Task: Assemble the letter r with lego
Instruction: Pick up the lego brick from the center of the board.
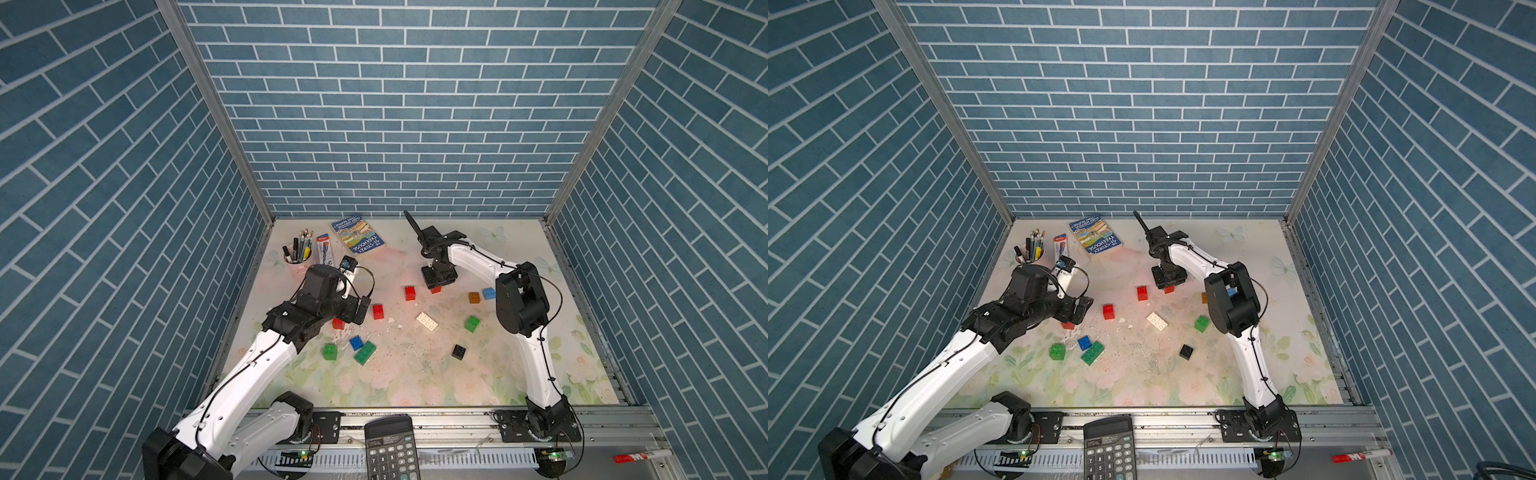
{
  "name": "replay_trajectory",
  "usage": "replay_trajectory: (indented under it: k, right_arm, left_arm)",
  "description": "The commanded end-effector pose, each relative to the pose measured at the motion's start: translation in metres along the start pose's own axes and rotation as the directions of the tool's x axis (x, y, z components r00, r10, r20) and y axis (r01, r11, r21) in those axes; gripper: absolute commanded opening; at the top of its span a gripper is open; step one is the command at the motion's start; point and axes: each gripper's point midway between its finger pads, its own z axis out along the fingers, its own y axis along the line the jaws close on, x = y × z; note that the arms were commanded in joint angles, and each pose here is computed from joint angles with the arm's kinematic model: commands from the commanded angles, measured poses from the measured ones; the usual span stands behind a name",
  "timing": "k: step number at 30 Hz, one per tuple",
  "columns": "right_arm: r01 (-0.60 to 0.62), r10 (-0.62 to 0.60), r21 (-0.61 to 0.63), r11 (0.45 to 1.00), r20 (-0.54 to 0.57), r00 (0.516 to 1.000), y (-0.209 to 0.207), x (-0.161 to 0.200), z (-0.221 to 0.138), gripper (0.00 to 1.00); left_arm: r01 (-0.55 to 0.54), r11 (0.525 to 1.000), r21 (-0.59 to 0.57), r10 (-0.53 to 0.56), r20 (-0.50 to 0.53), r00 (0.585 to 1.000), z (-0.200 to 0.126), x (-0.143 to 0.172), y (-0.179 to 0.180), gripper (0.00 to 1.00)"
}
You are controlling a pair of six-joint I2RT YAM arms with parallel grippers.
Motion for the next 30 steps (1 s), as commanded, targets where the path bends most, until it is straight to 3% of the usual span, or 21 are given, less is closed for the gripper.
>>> replay_trajectory:
  k: [1, 3, 7, 9, 14, 19, 26, 30]
  right_arm:
    - [-0.036, 0.035, 0.018, 0.999, 0.017, 0.999, -0.001, 0.000, -0.007, 0.49]
    - [-0.036, 0.036, 0.020, 0.999, 0.016, 0.999, -0.001, 0.000, -0.006, 0.43]
    - [-0.038, 0.038, 0.038, 0.999, 0.013, 0.999, -0.004, 0.001, -0.009, 0.21]
    - [-0.046, 0.045, 0.043, 0.998, 0.007, 0.999, -0.005, 0.003, -0.015, 0.17]
    - [-0.102, 0.101, 0.075, 0.992, 0.016, 0.995, -0.006, 0.007, -0.043, 0.13]
    - [-0.183, 0.182, 0.012, 0.983, 0.052, 0.982, 0.013, 0.009, -0.082, 0.12]
    - [-0.202, 0.203, -0.025, 0.979, 0.079, 0.976, 0.049, 0.001, -0.097, 0.12]
    - [-0.186, 0.187, -0.015, 0.982, 0.062, 0.980, 0.068, -0.003, -0.089, 0.12]
  left_arm:
    - [0.011, 1.000, -0.002, -0.011, -0.013, 1.000, -0.002, 0.007, 0.001, 1.00]
    - [0.012, 1.000, -0.004, -0.012, -0.012, 1.000, -0.003, 0.007, 0.002, 1.00]
    - [0.014, 1.000, -0.009, -0.014, -0.007, 1.000, -0.005, 0.006, 0.003, 1.00]
    - [0.019, 1.000, -0.011, -0.019, -0.009, 1.000, -0.005, 0.007, 0.003, 1.00]
    - [0.054, 0.998, -0.014, -0.055, -0.023, 0.998, -0.003, 0.012, 0.004, 1.00]
    - [0.095, 0.995, -0.025, -0.096, -0.039, 0.995, 0.000, 0.021, 0.005, 1.00]
    - [0.149, 0.989, -0.021, -0.150, -0.042, 0.988, 0.000, 0.024, 0.004, 1.00]
    - [0.171, 0.985, -0.017, -0.172, -0.030, 0.985, -0.003, 0.024, 0.003, 1.00]
